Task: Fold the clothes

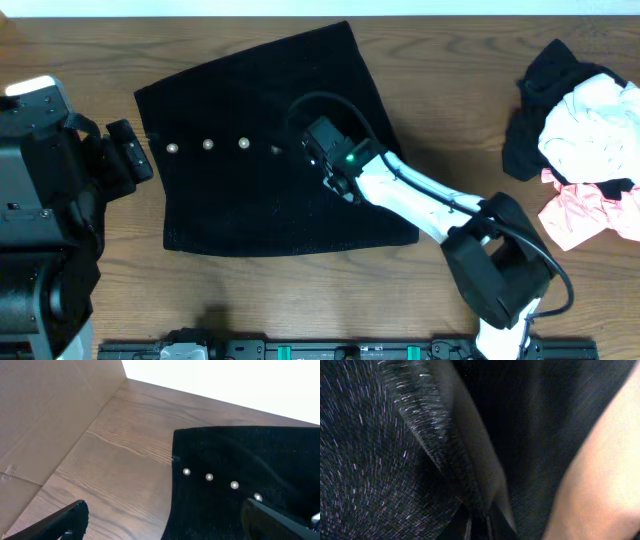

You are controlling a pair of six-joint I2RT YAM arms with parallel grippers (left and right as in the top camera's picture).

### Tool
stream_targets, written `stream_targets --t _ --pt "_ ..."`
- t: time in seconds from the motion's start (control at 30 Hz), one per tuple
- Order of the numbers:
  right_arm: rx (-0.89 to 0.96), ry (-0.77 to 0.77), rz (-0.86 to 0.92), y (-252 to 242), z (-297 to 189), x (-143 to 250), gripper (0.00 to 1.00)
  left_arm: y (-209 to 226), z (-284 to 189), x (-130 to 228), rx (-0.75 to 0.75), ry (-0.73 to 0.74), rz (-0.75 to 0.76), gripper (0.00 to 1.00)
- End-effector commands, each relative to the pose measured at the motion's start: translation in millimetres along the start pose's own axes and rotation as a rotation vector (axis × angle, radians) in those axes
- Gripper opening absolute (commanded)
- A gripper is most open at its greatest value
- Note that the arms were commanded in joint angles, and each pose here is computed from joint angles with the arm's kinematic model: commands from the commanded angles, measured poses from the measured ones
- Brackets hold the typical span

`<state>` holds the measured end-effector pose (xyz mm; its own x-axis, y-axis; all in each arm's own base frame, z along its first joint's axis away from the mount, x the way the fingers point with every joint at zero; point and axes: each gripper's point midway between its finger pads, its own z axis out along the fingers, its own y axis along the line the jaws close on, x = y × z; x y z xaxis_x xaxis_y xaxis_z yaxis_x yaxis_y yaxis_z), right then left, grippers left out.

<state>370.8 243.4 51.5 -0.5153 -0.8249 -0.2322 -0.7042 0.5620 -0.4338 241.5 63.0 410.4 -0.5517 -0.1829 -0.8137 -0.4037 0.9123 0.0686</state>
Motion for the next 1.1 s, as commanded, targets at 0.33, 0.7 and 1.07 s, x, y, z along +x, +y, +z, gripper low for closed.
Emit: stream_targets --t 0.33,0.7,1.07 --pt "0.358 -0.277 0.181 -180.1 -9.2 -34.8 0.36 2.9 -2.9 3.0 -0.005 0.008 -0.005 0.98" --pt "-0.059 0.089 0.301 -83.0 14.2 52.9 0.83 2.3 -0.6 4.3 -0.008 0.018 -0.001 0.98" --pt "-0.569 0.310 0.521 8.4 -22.2 90.1 0.82 -6.3 27.0 16.2 -0.030 0.125 0.035 0.98"
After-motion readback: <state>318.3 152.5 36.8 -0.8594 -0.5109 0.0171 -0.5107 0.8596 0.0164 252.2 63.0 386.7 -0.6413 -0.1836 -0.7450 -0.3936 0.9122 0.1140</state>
